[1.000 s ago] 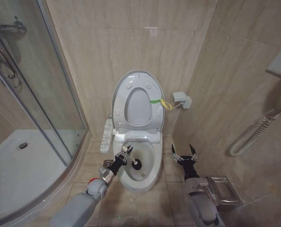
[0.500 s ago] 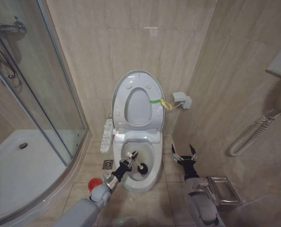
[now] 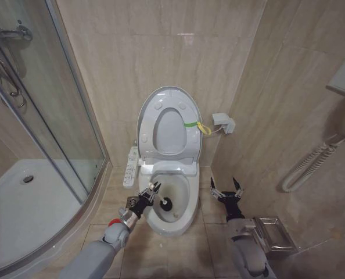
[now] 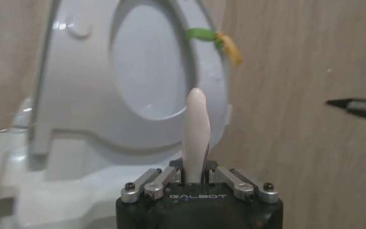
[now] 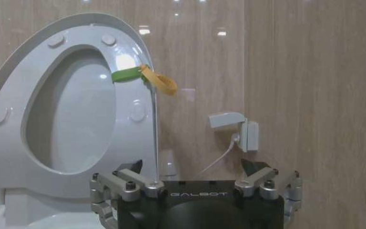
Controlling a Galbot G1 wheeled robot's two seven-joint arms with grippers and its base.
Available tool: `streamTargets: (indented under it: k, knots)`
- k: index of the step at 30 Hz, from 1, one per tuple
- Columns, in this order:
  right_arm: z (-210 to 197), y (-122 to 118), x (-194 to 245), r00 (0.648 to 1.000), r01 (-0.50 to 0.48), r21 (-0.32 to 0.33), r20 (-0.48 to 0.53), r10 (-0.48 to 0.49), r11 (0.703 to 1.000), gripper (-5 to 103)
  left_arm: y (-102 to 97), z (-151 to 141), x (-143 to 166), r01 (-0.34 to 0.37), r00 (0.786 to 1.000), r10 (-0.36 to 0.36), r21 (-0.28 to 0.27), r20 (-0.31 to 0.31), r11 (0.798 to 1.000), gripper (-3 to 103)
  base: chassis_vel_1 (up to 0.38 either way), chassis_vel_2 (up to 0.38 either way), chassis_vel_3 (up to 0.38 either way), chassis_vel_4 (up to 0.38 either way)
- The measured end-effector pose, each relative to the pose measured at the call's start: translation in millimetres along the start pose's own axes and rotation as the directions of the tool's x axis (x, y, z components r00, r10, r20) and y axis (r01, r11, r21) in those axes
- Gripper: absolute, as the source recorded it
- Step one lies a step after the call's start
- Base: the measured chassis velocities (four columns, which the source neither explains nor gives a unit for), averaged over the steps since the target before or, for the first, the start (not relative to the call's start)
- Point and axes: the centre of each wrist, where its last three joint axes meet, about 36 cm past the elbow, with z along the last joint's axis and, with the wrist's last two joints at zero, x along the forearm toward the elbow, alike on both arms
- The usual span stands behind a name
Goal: Open the toilet lid, clean the toilet bowl with a toilet brush, close the toilet lid, and flush.
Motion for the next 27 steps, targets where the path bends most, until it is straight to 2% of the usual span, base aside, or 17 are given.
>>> streamTargets:
  k: [3, 9, 13, 14, 17, 20, 23, 27]
  knots:
    - [0.0, 0.0, 0.0, 1.0, 0.0, 0.0, 0.0, 0.0, 1.0, 100, -18.1, -5.1, 0.1, -0.035, 0.999, 0.035, 0.018, 0.0, 0.999, 19, 0.0, 0.0, 0.0, 0.0]
    - [0.0, 0.0, 0.0, 1.0, 0.0, 0.0, 0.0, 0.0, 1.0, 100, -22.1, 5.0, -0.8, -0.034, 0.999, 0.035, 0.023, -0.019, 0.999, 19, 0.0, 0.0, 0.0, 0.0]
    - [0.0, 0.0, 0.0, 1.0, 0.0, 0.0, 0.0, 0.0, 1.0, 100, 1.9, 19.9, 0.8, 0.012, 0.999, -0.012, 0.001, -0.043, 1.0, 19, 0.0, 0.0, 0.0, 0.0]
    - [0.0, 0.0, 0.0, 1.0, 0.0, 0.0, 0.0, 0.0, 1.0, 100, 1.9, 19.9, 0.8, 0.012, 0.999, -0.012, 0.001, -0.043, 1.0, 19, 0.0, 0.0, 0.0, 0.0]
    - [0.0, 0.0, 0.0, 1.0, 0.0, 0.0, 0.0, 0.0, 1.0, 100, 25.3, 22.9, 4.6, 0.05, 0.998, -0.051, -0.023, -0.045, 0.998, 19, 0.0, 0.0, 0.0, 0.0]
    - [0.0, 0.0, 0.0, 1.0, 0.0, 0.0, 0.0, 0.0, 1.0, 100, 28.8, 20.0, 6.1, 0.054, 0.998, -0.054, -0.026, -0.039, 0.998, 19, 0.0, 0.0, 0.0, 0.0]
    - [0.0, 0.0, 0.0, 1.0, 0.0, 0.0, 0.0, 0.0, 1.0, 100, 22.1, 10.4, 3.8, 0.033, 0.999, -0.033, -0.021, -0.014, 0.999, 19, 0.0, 0.0, 0.0, 0.0]
    - [0.0, 0.0, 0.0, 1.0, 0.0, 0.0, 0.0, 0.0, 1.0, 100, -11.7, -7.6, -2.9, -0.026, 0.999, 0.025, 0.011, 0.022, 1.0, 19, 0.0, 0.0, 0.0, 0.0]
